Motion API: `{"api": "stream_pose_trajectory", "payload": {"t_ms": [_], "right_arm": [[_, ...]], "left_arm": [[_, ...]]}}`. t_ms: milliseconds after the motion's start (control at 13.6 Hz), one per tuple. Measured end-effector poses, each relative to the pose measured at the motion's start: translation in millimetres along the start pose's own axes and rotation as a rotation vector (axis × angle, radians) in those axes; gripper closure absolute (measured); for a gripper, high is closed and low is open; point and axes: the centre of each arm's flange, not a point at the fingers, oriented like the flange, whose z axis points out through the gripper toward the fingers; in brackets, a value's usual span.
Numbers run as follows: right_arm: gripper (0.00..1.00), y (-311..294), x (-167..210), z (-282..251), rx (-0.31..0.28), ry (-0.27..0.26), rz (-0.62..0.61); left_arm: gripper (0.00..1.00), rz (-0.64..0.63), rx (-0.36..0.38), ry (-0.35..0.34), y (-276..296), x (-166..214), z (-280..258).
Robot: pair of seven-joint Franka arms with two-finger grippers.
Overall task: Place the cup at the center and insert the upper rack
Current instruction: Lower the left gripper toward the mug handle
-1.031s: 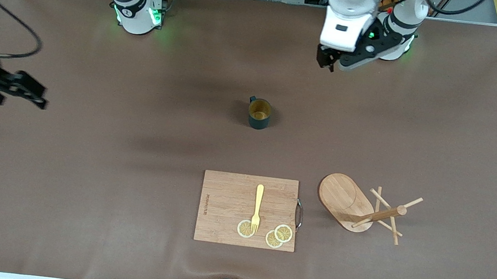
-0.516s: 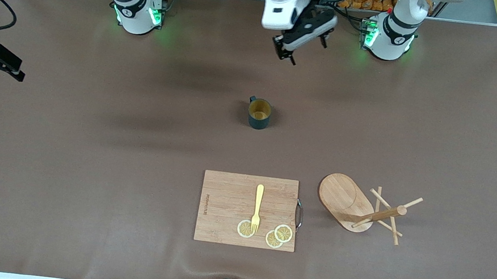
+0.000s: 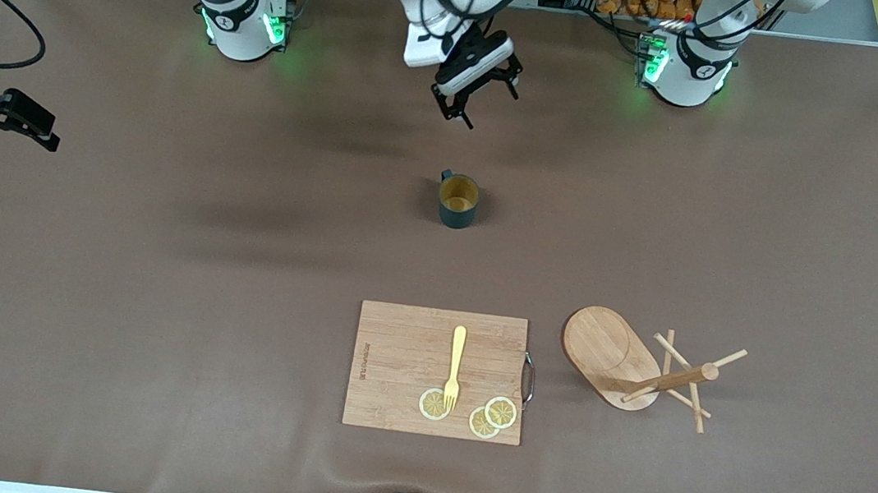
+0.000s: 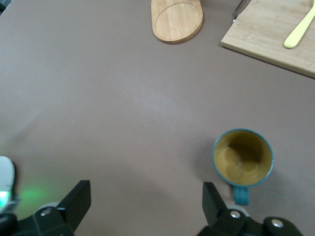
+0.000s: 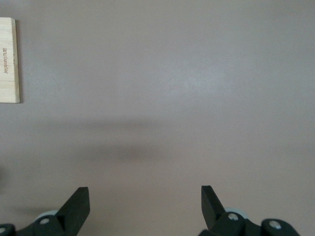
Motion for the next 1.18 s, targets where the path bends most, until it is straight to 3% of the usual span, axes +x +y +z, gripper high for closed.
{"api": "stream_pose_trajectory", "payload": {"t_ms": [368, 589, 737, 884, 1179], "right_arm": [[0.00, -13, 10, -43, -0.011, 0.118, -0.030], [0.00, -14, 11, -58, -0.013, 0.144, -0.033], [0.00, -15, 12, -56, -0.012, 0.136, -0.034], [0.00, -14, 9, -50, -0.008, 0.089, -0.032], [0.00, -13, 8, -39, -0.004, 0.035, -0.030]], "left_arm": [[0.00, -0.040, 0.016, 0.160, 37, -80, 51], [0.00, -0.090, 0.003, 0.232, 53, -115, 66], [0.00, -0.151, -0.027, 0.223, 60, -130, 72], [0.00, -0.212, -0.069, 0.243, 67, -135, 80], [0.00, -0.230, -0.093, 0.290, 70, -159, 101]]}}
